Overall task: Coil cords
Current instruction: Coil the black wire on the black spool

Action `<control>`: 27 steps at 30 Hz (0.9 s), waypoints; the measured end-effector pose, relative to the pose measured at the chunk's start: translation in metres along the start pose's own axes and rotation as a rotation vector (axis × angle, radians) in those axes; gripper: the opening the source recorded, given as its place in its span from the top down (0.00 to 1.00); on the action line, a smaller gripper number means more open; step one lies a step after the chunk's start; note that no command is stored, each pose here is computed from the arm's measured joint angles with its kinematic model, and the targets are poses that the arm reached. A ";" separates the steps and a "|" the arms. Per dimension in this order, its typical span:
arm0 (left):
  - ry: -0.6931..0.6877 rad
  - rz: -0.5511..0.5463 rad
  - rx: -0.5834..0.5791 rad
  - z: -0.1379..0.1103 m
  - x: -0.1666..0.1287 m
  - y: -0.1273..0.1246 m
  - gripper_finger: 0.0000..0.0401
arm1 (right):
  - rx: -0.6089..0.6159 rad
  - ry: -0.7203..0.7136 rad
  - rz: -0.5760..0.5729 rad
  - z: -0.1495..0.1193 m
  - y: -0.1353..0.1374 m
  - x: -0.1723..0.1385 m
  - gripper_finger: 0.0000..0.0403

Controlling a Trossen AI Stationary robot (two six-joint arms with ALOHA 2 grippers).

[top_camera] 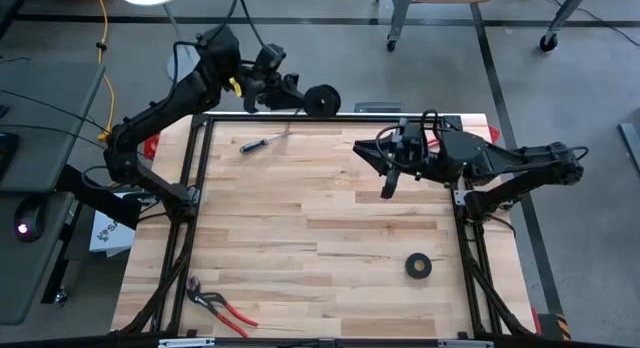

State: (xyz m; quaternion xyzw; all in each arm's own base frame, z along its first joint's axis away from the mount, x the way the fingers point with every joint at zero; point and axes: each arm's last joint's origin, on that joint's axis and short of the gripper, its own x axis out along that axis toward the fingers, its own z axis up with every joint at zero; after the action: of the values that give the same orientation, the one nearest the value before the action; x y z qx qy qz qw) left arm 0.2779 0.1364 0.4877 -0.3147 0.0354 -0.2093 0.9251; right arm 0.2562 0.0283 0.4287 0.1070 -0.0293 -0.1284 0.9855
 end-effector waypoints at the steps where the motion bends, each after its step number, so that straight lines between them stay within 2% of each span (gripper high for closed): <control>1: 0.003 -0.005 0.002 -0.001 0.002 -0.001 1.00 | 0.000 0.002 -0.002 -0.001 0.000 0.001 0.80; 6: 0.000 -0.015 0.010 -0.004 0.008 -0.006 1.00 | -0.026 0.013 -0.065 -0.007 0.000 0.008 0.62; 9: -0.020 -0.044 0.021 -0.002 0.012 -0.011 1.00 | -0.056 0.031 -0.093 -0.014 -0.002 0.018 0.56; 15: -0.109 -0.112 0.065 0.004 0.017 -0.026 1.00 | -0.109 -0.009 -0.130 -0.024 -0.009 0.045 0.54; 19: -0.144 -0.142 0.074 0.005 0.020 -0.032 1.00 | -0.161 -0.072 -0.219 -0.024 -0.015 0.056 0.54; 22: -0.154 -0.158 0.060 0.006 0.021 -0.036 1.00 | -0.154 -0.102 -0.251 -0.021 -0.019 0.058 0.54; 25: -0.161 -0.159 0.058 0.004 0.023 -0.038 1.00 | -0.124 -0.109 -0.213 -0.020 -0.019 0.058 0.54; 27: -0.162 -0.160 0.059 0.004 0.024 -0.038 1.00 | -0.108 -0.108 -0.138 -0.020 -0.017 0.059 0.54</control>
State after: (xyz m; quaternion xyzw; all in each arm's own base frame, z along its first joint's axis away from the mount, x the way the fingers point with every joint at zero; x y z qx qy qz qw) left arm 0.2867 0.1015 0.5153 -0.3052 -0.0708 -0.2571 0.9142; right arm 0.3104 0.0013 0.4077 0.0486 -0.0679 -0.2031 0.9756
